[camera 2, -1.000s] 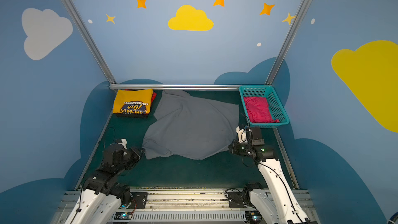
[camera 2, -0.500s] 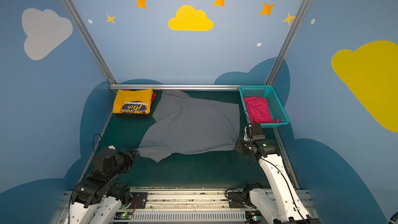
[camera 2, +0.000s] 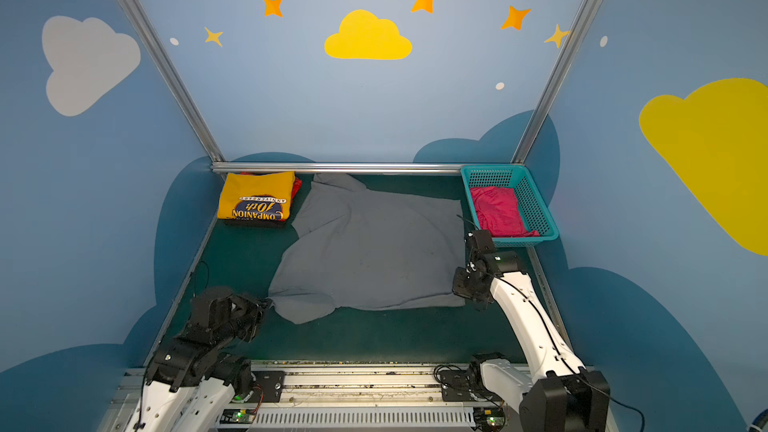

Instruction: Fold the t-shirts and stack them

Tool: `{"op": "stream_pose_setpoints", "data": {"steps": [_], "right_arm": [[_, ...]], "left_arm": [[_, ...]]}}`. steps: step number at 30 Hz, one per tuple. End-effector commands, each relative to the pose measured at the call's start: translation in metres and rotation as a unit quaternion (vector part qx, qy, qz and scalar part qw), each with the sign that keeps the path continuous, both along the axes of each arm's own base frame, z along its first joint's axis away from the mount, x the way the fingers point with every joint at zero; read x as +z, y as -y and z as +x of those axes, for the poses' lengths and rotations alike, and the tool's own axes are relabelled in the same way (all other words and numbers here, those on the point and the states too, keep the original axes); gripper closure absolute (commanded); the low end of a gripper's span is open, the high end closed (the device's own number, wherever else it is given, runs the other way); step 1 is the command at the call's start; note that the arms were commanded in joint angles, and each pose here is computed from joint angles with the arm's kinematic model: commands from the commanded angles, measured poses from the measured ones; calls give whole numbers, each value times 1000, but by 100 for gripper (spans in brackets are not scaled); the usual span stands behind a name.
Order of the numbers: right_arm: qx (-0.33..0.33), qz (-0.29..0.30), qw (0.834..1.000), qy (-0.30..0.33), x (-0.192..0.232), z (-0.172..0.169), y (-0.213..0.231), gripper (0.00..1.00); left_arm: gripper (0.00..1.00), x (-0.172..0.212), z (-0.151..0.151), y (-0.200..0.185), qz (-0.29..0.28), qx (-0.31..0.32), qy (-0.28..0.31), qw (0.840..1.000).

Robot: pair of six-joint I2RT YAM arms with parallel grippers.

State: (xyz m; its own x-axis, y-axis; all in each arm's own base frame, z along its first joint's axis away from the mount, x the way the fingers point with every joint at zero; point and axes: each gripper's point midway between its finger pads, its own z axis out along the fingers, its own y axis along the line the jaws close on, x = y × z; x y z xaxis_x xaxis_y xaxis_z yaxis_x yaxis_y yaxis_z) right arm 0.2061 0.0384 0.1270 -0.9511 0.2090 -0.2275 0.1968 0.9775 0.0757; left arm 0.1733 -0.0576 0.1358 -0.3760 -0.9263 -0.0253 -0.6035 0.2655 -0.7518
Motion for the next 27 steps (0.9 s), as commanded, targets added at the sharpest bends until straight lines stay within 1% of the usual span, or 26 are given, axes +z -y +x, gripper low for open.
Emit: {"op": "stream_pose_setpoints", "data": {"steps": [1, 3, 5, 7, 9, 10, 13, 16, 18, 19, 21, 23, 25, 27], "right_arm": [[-6, -32, 999, 7, 18, -7, 10, 74], [-6, -43, 999, 15, 25, -8, 12, 71], [3, -30, 999, 33, 35, -7, 5, 70], [28, 12, 998, 58, 43, -2, -17, 73], [59, 61, 993, 85, 51, 5, -47, 77], [80, 93, 988, 99, 55, 9, -69, 80], [159, 174, 964, 126, 63, 14, -141, 82], [251, 219, 936, 114, 58, 9, -220, 82], [306, 234, 919, 90, 50, 0, -264, 82], [338, 240, 907, 71, 44, -8, -291, 84], [382, 255, 887, 43, 35, -21, -331, 86], [421, 269, 866, 16, 23, -37, -369, 86], [444, 269, 855, -7, 11, -49, -394, 86], [455, 264, 850, -22, 0, -53, -410, 86]], "left_arm": [[95, -10, -8, 0, -4, 0, -16, 1000], [95, -12, -8, 1, -9, -1, -18, 1000], [95, -14, -8, 3, -12, -3, -20, 1000], [95, -14, -8, 3, -11, -4, -21, 1000], [95, -13, -8, 3, -10, -4, -21, 1000], [95, -13, -8, 3, -11, -5, -22, 1000], [95, -13, -8, 4, -10, -7, -25, 1000], [95, -15, -10, 2, -5, -6, -28, 1000], [95, -16, -11, 0, 0, -3, -30, 1000], [95, -16, -11, -1, 2, -1, -29, 1000], [95, -16, -10, -1, 4, 0, -27, 1000], [95, -15, -8, -2, 6, 2, -27, 1000], [95, -15, -5, -4, 8, 11, -28, 1000], [95, -13, -1, -6, 10, 21, -25, 999]]}}
